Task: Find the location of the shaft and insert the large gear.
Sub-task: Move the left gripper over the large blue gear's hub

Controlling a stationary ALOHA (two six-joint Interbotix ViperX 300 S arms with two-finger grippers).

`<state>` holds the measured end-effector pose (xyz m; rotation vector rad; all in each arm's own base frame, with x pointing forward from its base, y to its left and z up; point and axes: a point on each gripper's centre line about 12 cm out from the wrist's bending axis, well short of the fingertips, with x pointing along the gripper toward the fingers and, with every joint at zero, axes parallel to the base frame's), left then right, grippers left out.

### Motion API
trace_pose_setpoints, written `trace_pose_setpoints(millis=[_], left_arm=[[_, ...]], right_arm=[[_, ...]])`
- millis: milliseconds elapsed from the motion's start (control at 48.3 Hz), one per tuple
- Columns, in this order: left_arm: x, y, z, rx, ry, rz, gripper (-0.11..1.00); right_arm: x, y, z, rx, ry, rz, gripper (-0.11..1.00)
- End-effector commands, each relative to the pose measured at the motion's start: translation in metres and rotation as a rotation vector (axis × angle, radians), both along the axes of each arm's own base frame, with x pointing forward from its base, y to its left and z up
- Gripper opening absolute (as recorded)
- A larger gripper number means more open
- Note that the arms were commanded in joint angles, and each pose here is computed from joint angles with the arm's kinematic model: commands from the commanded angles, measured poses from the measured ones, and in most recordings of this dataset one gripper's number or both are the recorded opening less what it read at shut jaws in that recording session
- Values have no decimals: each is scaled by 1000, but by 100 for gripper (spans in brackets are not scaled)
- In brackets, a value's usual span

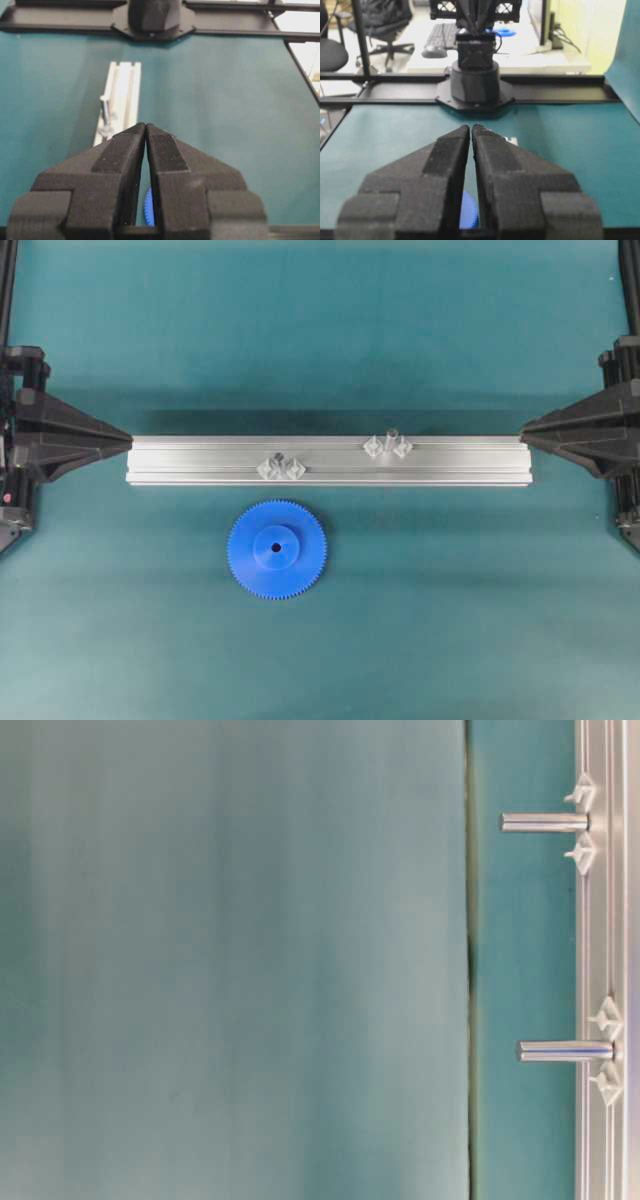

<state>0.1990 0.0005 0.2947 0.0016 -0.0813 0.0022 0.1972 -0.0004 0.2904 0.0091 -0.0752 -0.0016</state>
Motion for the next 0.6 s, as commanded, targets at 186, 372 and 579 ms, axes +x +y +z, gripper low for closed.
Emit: trace_pose_setpoints(millis=[186,372,579], left_arm=[[33,-15,0,-34,150,-65,1],[60,-23,-10,-31,265,-87,1],[95,-28,-22,-29,355,-91,1]], right_arm=[[5,0,4,31,109,-2,5],[4,0,-4,65,259,0,2],[2,1,-9,107,380,-5,2]])
